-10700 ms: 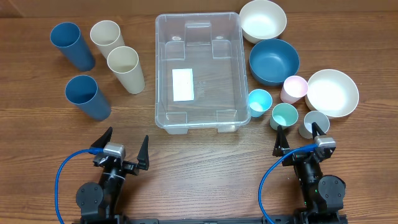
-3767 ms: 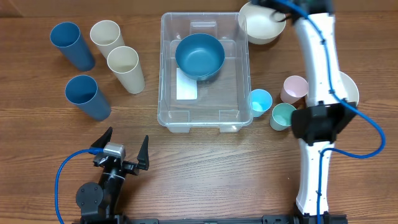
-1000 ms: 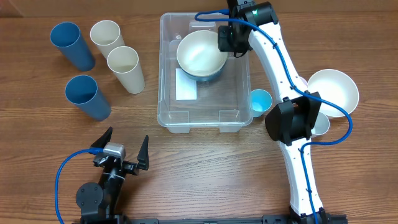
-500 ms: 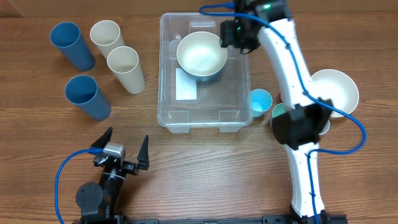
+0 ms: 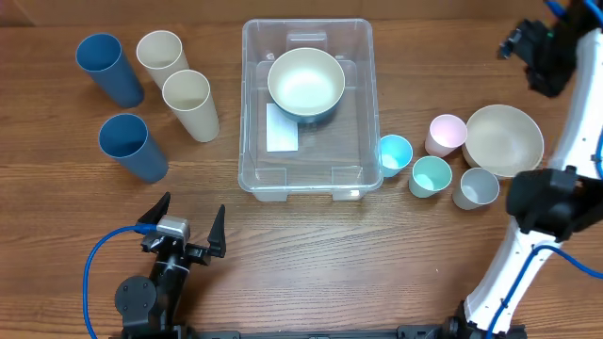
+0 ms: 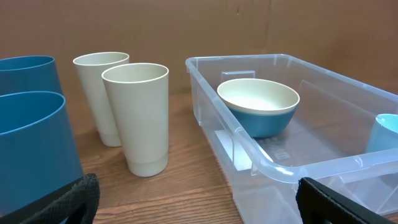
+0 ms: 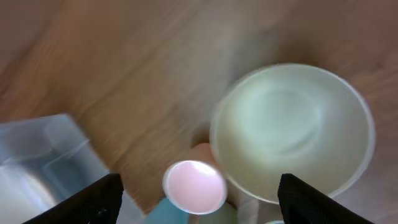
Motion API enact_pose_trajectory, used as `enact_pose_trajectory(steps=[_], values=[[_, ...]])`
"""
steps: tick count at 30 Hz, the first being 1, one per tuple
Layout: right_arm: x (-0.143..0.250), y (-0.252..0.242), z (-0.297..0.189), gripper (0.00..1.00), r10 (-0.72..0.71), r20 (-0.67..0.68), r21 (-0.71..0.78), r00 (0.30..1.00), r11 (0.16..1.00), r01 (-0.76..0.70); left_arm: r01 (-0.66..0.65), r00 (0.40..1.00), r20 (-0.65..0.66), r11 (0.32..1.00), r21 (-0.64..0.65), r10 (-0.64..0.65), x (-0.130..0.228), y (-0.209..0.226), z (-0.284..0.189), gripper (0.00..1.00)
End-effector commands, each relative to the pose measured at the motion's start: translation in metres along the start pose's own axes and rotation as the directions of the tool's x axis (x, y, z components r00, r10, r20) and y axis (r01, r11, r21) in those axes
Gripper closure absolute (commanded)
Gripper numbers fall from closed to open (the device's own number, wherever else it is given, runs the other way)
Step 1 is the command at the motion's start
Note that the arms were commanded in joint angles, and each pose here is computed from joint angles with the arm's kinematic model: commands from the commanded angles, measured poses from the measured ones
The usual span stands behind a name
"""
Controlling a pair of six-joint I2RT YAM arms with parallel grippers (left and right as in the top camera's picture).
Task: Pack container
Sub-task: 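Grasp the large white bowl rim and lift it with the right gripper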
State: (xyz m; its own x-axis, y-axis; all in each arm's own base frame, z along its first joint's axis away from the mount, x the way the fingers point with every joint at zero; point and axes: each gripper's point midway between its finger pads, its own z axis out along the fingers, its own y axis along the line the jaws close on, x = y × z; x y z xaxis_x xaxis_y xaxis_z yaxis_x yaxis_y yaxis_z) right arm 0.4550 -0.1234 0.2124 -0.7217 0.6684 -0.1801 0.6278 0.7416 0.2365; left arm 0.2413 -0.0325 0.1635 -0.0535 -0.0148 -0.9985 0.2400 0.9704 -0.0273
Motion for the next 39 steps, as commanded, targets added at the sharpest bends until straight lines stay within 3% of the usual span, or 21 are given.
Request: enact_pose_trajectory(steps=[1, 4, 7, 12, 17, 19, 20, 23, 25, 30, 34, 36, 39], values=[[-0.005, -0.070, 0.020, 0.18, 0.150, -0.068, 0.106, 0.986, 0.984, -0.142, 0.013, 1.000, 0.003, 1.000, -0.008, -0.013, 0.000, 0.002, 0.000, 0.00], [0.002, -0.129, 0.034, 0.18, 0.243, -0.130, 0.194, 0.961, 0.957, -0.216, 0.013, 1.000, 0.003, 1.000, -0.008, -0.013, 0.000, 0.002, 0.000, 0.00], [0.012, -0.158, 0.047, 0.18, 0.260, -0.174, 0.257, 0.950, 0.943, -0.211, 0.013, 1.000, 0.003, 1.000, -0.008, -0.013, 0.000, 0.002, 0.000, 0.00], [0.022, -0.159, 0.072, 0.18, 0.166, -0.237, 0.244, 0.957, 0.964, -0.107, 0.013, 1.000, 0.003, 1.000, -0.008, -0.013, 0.000, 0.002, 0.000, 0.00], [0.044, -0.169, 0.112, 0.22, 0.178, -0.298, 0.254, 0.938, 0.962, -0.102, 0.013, 1.000, 0.003, 1.000, -0.008, -0.013, 0.000, 0.002, 0.000, 0.00], [0.049, -0.170, 0.129, 0.30, 0.179, -0.306, 0.235, 0.935, 0.966, -0.108, 0.013, 1.000, 0.003, 1.000, -0.008, -0.013, 0.000, 0.002, 0.000, 0.00], [0.050, -0.171, 0.132, 0.44, 0.178, -0.302, 0.234, 0.937, 0.966, -0.108, 0.013, 1.000, 0.003, 1.000, -0.008, -0.013, 0.000, 0.002, 0.000, 0.00], [0.039, -0.170, 0.138, 0.73, 0.167, -0.260, 0.220, 0.951, 0.969, -0.110, 0.013, 1.000, 0.003, 1.000, -0.008, -0.013, 0.000, 0.002, 0.000, 0.00], [0.031, -0.169, 0.140, 0.82, 0.158, -0.229, 0.211, 0.960, 0.971, -0.110, 0.013, 1.000, 0.003, 1.000, -0.008, -0.013, 0.000, 0.002, 0.000, 0.00], [0.000, -0.165, 0.147, 0.96, 0.128, -0.110, 0.174, 0.986, 0.979, -0.108, 0.013, 1.000, 0.003, 1.000, -0.008, -0.013, 0.000, 0.002, 0.000, 0.00], [-0.022, -0.157, 0.143, 0.96, 0.110, -0.036, 0.135, 0.993, 0.985, -0.104, 0.013, 1.000, 0.003, 1.000, -0.008, -0.013, 0.000, 0.002, 0.000, 0.00], [-0.040, -0.140, 0.127, 0.96, 0.097, 0.010, 0.065, 0.995, 0.993, -0.098, 0.013, 1.000, 0.003, 1.000, -0.008, -0.013, 0.000, 0.002, 0.000, 0.00], [-0.079, -0.104, 0.062, 0.96, 0.052, 0.136, -0.018, 0.989, 0.999, -0.050, 0.013, 1.000, 0.003, 1.000, -0.008, -0.013, 0.000, 0.002, 0.000, 0.00]])
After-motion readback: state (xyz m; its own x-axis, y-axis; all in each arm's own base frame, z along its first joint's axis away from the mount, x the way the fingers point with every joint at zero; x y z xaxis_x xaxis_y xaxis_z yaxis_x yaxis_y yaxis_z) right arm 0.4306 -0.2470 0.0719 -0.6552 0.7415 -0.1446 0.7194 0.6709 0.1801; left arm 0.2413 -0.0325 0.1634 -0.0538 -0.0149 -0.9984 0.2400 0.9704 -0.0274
